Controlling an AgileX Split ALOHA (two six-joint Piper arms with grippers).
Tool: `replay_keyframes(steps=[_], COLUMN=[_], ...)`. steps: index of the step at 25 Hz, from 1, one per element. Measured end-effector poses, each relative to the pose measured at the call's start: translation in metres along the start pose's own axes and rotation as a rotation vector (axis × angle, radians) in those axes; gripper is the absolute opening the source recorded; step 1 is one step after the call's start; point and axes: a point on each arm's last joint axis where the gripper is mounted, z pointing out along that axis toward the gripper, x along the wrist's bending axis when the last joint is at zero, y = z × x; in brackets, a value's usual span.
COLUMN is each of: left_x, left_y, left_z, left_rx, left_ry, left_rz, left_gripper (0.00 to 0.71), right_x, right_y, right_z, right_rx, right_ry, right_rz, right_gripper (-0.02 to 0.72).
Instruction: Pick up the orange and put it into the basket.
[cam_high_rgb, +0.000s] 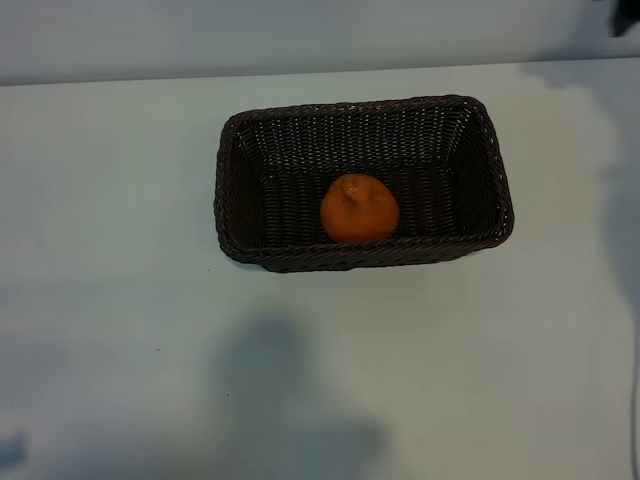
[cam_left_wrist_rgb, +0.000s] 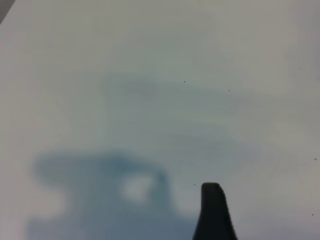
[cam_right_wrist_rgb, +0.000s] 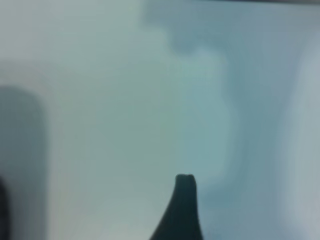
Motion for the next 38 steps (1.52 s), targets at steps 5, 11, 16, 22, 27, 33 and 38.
replay_keyframes(steps=[5, 11, 16, 22, 27, 33, 38], left_x=[0.000, 0.000, 0.000, 0.000, 0.000, 0.000, 0.000], left_y=[0.000, 0.000, 0.000, 0.000, 0.000, 0.000, 0.000], left_z=[0.000, 0.000, 0.000, 0.000, 0.000, 0.000, 0.000], left_rx=[0.000, 0.000, 0.000, 0.000, 0.000, 0.000, 0.000], left_ry=[0.000, 0.000, 0.000, 0.000, 0.000, 0.000, 0.000], left_rz=[0.000, 0.001, 0.001, 0.001, 0.001, 0.001, 0.001], left_gripper=[0.509, 0.509, 0.509, 0.509, 0.509, 0.509, 0.509], right_x=[-0.007, -0.004, 0.000, 0.008, 0.014, 0.020, 0.022], right_y=[0.000, 0.006, -0.002, -0.039, -0.085, -0.163, -0.235], right_z=[-0.005, -0.047, -0.127, -0.234, -0.318, -0.376, -0.391], right_rx=[0.014, -0.032, -0.175, -0.347, -0.548, -0.696, -0.763], right_ry=[0.042, 0.051, 0.047, 0.050, 0.046, 0.028, -0.009], right_rz=[0.011, 0.004, -0.005, -0.015, -0.017, -0.032, -0.039], right_gripper=[0.618, 0.602, 0.600, 0.599, 0.599, 0.597, 0.597])
